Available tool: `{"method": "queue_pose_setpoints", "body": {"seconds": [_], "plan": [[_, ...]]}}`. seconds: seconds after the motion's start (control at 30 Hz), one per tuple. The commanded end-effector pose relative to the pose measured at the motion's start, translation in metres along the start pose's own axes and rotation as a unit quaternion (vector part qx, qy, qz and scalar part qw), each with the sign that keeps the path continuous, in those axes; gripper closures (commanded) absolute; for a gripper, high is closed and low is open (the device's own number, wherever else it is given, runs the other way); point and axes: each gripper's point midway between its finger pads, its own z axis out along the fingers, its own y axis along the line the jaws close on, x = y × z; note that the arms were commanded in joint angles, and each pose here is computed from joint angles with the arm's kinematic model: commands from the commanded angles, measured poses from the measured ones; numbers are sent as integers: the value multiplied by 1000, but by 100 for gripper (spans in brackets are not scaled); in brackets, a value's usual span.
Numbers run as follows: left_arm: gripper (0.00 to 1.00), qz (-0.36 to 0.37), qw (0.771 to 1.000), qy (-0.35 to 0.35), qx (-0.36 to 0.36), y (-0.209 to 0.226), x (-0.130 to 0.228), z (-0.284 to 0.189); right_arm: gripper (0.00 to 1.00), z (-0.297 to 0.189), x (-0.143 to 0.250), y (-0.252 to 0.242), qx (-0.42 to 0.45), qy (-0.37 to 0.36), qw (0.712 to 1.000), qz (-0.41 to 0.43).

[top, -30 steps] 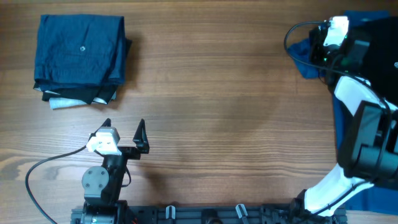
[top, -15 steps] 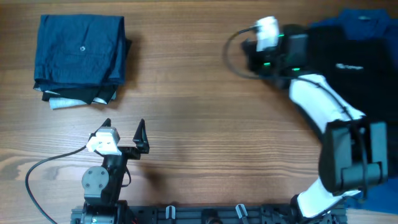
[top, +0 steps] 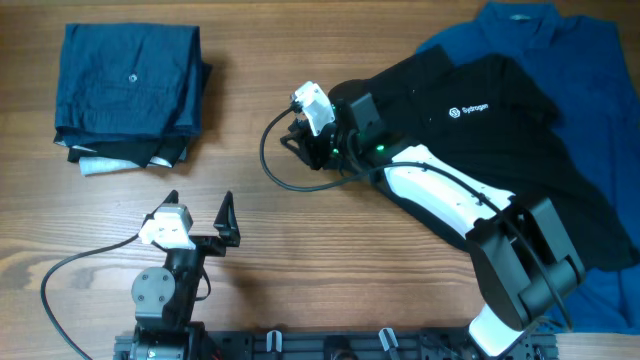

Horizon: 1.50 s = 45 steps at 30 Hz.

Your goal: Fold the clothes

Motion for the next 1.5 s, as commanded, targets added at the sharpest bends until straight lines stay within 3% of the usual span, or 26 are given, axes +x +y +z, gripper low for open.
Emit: {"method": "queue_pose_setpoints", "body": {"seconds": [0.0,0.13,0.33,0.67,0.83,1.03,1.17,1.47], "plan": [[0,10,1000,-2,-4,1,2,0,41,-2,-9,0,-3,-12,1000,0],[0,10,1000,-2,-4,1,2,0,23,-41,-33,-21,25,-42,999,11],[0,10,1000,-2,-4,1,2,0,12,-148,-48,-93,122,-78,986,78],[0,10,1000,-2,-4,1,1,0,5,-205,-25,-155,200,-77,969,124],[0,10,1000,-2,-4,1,1,0,0,-225,-1,-186,286,-43,948,137],[0,10,1000,-2,-4,1,1,0,1,-241,19,-202,329,-8,934,136],[0,10,1000,-2,-4,1,1,0,1,-260,35,-220,387,15,909,151],[0,10,1000,-2,-4,1,1,0,1,-288,56,-241,410,17,892,191]]}}
